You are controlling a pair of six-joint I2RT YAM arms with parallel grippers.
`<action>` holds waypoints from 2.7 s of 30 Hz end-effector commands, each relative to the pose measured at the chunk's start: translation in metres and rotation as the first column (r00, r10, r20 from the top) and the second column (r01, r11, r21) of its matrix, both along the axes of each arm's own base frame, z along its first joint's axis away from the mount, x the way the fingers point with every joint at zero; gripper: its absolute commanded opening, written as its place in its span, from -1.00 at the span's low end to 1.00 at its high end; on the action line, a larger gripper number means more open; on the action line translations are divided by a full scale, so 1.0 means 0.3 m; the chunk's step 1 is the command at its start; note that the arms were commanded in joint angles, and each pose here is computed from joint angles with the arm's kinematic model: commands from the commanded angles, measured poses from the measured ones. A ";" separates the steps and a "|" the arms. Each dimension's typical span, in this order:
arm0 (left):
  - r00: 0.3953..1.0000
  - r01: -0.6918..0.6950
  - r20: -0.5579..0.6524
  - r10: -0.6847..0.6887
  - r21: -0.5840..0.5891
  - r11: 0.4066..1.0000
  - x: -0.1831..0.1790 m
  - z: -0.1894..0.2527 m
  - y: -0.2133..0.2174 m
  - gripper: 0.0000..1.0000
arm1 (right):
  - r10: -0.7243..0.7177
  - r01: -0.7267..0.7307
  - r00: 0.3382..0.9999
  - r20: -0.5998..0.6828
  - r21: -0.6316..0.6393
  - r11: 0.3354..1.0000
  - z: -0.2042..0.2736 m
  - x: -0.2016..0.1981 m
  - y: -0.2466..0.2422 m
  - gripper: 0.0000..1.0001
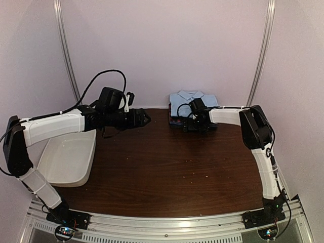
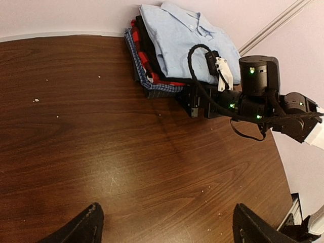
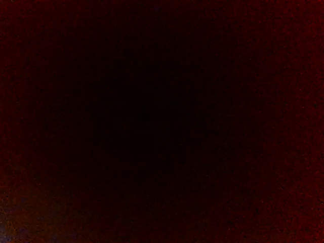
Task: Fold and stack the long sleeve shirts
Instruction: Move the square-folded shirt to the corner of the board, then reset both arms
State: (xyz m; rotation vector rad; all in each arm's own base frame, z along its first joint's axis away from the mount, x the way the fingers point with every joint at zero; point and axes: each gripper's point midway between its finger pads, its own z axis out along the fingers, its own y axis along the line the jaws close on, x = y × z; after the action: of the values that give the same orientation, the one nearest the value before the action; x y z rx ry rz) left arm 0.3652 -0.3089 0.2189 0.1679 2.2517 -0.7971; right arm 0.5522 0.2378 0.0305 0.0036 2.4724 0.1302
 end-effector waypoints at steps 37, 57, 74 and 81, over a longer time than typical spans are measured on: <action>0.992 0.046 0.118 -0.042 -0.032 0.998 -0.026 0.091 0.017 0.81 | 0.013 -0.076 0.968 0.249 0.245 0.966 0.611 -0.519 -0.149 1.00; 0.966 -0.074 0.252 0.060 0.047 0.996 -0.053 0.134 0.160 0.81 | -0.036 -0.165 0.846 0.531 0.327 0.930 0.935 -0.789 -0.306 1.00; 0.956 -0.103 0.281 0.086 0.046 0.994 -0.040 0.154 0.173 0.81 | -0.087 -0.156 0.787 0.611 0.334 0.929 0.995 -0.827 -0.358 1.00; 0.955 -0.107 0.283 0.090 0.045 0.993 -0.041 0.148 0.177 0.81 | -0.082 -0.154 0.795 0.600 0.331 0.931 0.982 -0.818 -0.351 1.00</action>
State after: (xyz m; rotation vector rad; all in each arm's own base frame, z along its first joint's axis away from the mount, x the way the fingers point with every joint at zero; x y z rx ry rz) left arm 0.3496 -0.2591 0.2485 0.1952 2.0682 -0.6088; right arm 0.3037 0.1329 0.3245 0.0592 1.7787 0.5431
